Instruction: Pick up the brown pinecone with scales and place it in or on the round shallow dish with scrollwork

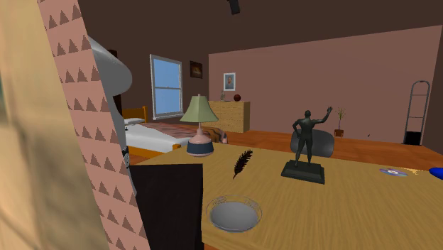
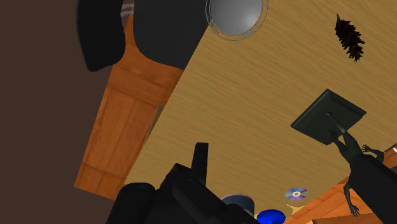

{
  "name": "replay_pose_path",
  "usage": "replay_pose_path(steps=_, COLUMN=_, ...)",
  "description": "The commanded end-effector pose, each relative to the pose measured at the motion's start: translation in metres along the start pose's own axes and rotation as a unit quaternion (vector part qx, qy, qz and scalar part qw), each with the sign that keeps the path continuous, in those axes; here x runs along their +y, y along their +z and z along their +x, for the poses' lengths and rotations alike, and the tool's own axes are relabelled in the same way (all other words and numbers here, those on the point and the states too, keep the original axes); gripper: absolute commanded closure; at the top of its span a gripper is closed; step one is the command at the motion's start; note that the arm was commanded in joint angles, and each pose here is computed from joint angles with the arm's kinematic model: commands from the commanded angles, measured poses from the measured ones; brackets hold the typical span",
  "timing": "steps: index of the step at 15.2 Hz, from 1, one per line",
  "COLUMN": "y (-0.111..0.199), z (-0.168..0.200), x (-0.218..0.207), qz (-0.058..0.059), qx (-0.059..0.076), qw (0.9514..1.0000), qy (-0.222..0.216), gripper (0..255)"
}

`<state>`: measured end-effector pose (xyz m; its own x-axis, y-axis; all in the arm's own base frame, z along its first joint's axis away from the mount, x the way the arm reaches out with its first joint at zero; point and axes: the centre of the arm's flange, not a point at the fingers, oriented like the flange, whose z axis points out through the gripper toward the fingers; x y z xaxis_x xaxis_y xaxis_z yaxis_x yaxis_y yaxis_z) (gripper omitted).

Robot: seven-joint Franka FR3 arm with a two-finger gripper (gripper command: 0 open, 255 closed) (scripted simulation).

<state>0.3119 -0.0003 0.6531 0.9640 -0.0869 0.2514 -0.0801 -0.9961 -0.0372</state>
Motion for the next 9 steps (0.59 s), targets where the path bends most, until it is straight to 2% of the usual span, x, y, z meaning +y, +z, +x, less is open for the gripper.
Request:
replay_pose_path(steps=1, y=0.0, z=0.0, x=0.0, qz=0.0, qx=0.0, qw=1.0, qy=0.0, gripper=0)
replay_pose_path(steps=9, y=0.09, z=0.003, x=-0.052, qz=0.01, qx=-0.015, qw=0.9998, qy=0.001, gripper=0)
